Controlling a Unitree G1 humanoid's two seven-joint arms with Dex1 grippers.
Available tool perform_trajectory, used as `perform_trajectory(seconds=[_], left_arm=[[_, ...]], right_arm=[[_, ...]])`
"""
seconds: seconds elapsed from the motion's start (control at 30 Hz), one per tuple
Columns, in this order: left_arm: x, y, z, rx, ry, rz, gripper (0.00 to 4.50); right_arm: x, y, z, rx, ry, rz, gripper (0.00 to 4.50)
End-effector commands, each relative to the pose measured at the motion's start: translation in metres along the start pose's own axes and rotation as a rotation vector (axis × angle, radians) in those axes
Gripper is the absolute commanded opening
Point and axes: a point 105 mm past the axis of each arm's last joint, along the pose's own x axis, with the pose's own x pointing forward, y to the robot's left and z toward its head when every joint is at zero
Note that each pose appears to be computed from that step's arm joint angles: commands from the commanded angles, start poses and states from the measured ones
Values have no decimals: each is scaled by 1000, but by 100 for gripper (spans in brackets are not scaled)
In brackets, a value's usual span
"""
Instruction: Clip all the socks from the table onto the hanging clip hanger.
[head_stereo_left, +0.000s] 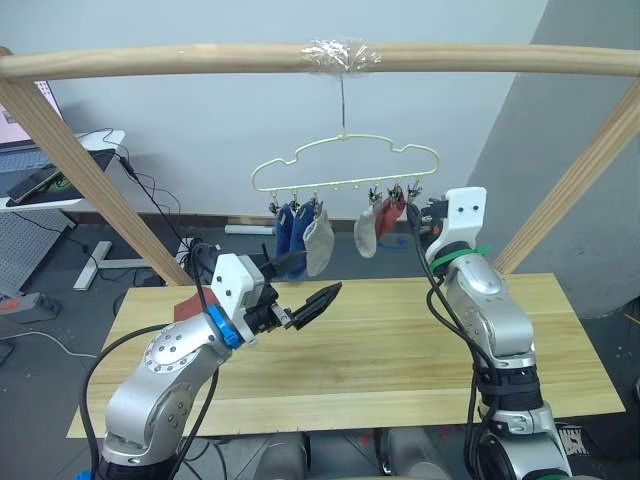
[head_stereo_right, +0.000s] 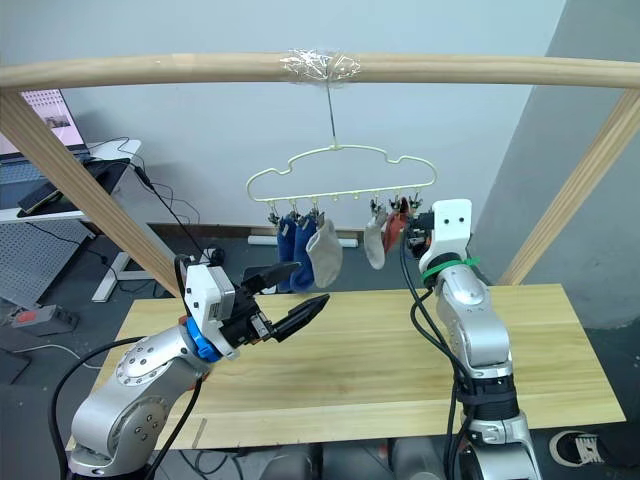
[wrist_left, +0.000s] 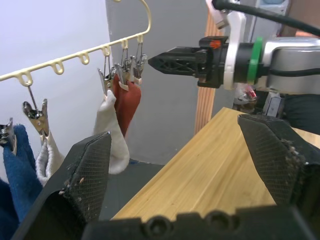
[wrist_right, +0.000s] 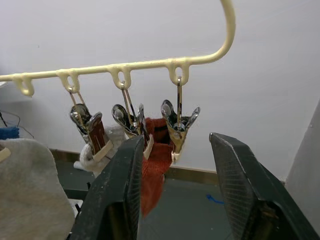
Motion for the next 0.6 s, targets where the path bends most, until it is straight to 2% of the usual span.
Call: perform_trajectory(seconds=[0.03,0.43,0.6], left_arm=[[0,-6,14,37,-54,-12,450],[2,-8,12,27,-52,-12,450],[3,-9,17,30,-67,-24,450]], right_arm=[[7,-2,15,20,-65,-23,217],[23,-8,15,31,-69,-76,217],[29,-1,21,41,-87,-72,217]])
